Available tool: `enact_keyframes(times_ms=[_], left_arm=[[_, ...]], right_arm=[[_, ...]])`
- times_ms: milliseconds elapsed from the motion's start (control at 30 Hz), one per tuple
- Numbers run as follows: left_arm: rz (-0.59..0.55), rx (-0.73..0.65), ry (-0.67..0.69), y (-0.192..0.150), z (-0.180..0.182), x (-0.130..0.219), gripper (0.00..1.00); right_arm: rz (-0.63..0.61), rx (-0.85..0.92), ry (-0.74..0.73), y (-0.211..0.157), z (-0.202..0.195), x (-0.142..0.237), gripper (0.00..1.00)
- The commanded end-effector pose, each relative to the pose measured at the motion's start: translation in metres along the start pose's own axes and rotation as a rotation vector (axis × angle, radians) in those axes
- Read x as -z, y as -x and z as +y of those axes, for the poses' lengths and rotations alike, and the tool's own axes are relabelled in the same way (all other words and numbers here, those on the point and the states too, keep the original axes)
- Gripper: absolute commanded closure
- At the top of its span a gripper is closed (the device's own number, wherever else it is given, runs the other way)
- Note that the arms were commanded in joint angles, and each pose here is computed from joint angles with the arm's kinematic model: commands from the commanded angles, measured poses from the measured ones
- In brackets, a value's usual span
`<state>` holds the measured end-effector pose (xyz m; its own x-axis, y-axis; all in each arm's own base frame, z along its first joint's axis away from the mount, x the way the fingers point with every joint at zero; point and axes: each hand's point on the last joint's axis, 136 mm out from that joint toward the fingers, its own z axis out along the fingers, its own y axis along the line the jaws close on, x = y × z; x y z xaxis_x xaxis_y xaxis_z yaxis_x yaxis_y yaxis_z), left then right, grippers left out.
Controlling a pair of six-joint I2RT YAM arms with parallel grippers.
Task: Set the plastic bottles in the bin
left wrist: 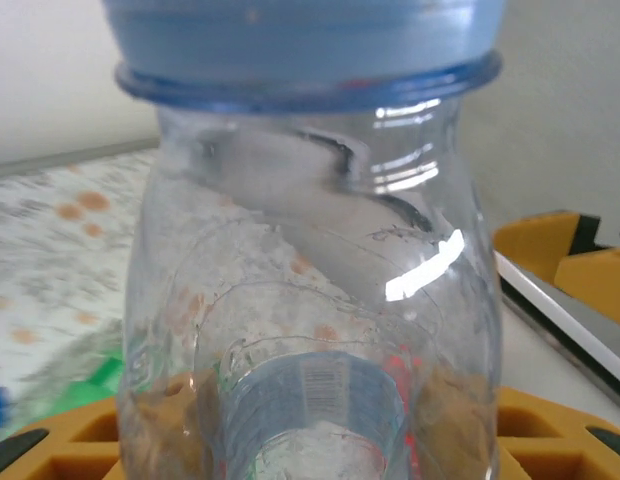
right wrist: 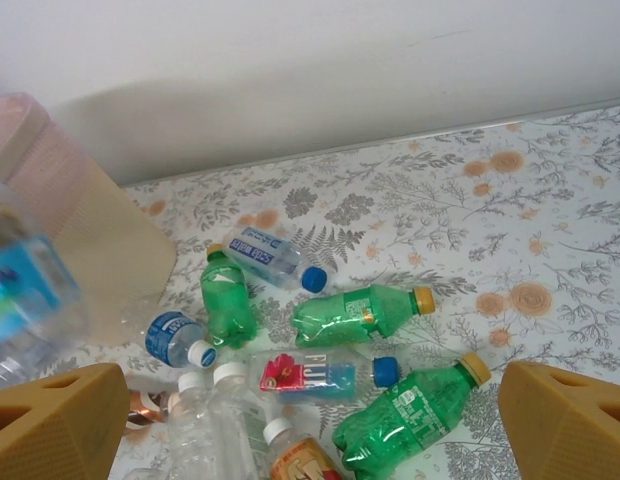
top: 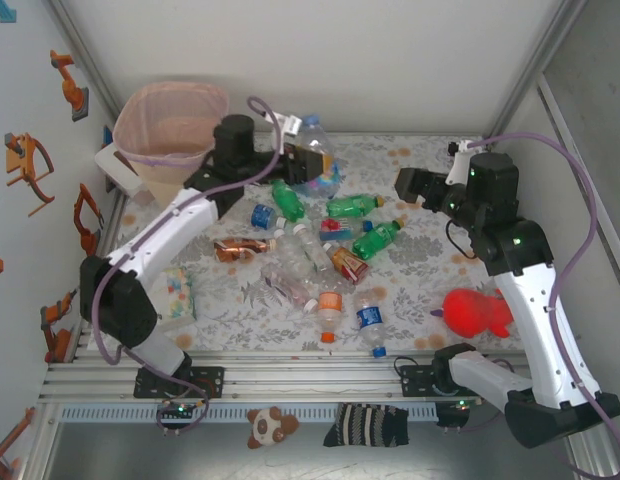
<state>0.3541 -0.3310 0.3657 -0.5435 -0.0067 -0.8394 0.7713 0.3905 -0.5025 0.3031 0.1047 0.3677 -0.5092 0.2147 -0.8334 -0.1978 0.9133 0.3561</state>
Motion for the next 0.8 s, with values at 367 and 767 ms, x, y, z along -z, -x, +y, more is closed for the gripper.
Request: enact_keyframes(times_ms=[367, 767], left_arm=[[0.024, -0.097, 0.631, 0.073, 0.11, 0.155, 0.48], [0.276, -0.066, 0.849, 0.061, 0.202, 0.182, 0.46]], right_arm=[[-0.028, 0.024, -0.012, 0.008, 0.001, 0.008, 0.06], [-0.015, 0.034, -0.031, 0.005, -0.003, 0.011, 0.06]])
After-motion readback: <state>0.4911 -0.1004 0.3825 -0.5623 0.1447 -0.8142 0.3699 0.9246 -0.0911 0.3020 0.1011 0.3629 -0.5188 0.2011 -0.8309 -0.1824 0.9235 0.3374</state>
